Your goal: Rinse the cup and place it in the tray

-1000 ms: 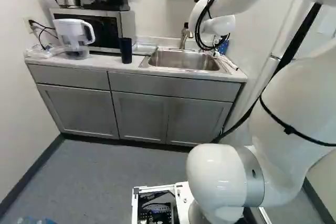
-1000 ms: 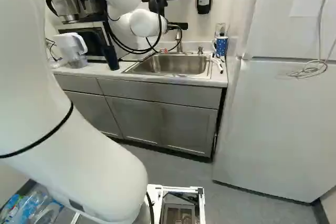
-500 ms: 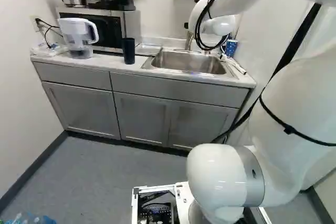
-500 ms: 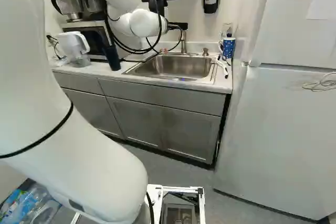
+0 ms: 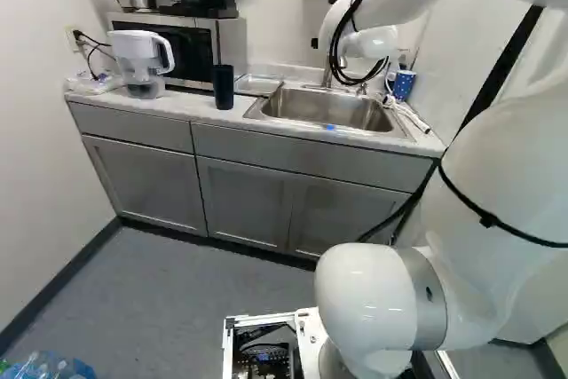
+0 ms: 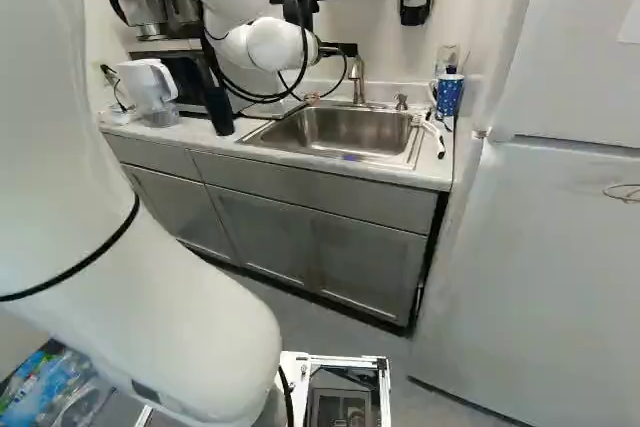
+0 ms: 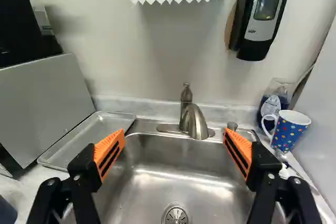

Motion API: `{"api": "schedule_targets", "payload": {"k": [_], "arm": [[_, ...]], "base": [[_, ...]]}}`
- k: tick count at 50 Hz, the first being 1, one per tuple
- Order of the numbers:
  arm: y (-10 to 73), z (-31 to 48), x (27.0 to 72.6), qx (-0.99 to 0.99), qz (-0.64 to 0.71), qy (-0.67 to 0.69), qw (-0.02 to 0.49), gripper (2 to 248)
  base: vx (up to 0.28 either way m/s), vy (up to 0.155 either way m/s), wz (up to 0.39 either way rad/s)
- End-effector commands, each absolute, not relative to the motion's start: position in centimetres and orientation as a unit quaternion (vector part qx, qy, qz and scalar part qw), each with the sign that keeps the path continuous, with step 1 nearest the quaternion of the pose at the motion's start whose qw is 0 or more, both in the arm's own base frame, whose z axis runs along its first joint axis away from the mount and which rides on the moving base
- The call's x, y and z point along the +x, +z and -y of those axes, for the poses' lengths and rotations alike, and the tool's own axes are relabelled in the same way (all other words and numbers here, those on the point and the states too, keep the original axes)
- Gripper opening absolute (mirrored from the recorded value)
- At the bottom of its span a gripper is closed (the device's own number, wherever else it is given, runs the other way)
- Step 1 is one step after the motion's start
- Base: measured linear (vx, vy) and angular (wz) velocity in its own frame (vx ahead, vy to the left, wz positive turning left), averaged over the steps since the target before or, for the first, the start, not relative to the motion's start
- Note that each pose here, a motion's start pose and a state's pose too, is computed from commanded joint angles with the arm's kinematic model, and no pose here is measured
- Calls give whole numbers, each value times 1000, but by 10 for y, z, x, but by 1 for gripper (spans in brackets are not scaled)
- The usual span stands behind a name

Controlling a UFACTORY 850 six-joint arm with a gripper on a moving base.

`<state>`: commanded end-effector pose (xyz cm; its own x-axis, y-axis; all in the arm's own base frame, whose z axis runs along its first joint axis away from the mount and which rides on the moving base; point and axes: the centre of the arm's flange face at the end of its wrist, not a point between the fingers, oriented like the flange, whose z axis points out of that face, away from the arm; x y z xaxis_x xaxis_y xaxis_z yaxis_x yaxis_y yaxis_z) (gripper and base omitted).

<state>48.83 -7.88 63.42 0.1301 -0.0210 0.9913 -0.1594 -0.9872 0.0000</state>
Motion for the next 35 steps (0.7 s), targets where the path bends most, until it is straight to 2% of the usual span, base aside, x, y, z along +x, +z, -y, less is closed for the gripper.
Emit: {"api": "schedule_targets", "payload": {"k": [22, 35], "arm": [[634, 79, 488, 750, 60, 657, 53, 247], [634, 79, 488, 750, 60, 657, 53, 247]], "base": [[9, -6, 14], [30, 16, 82]]}}
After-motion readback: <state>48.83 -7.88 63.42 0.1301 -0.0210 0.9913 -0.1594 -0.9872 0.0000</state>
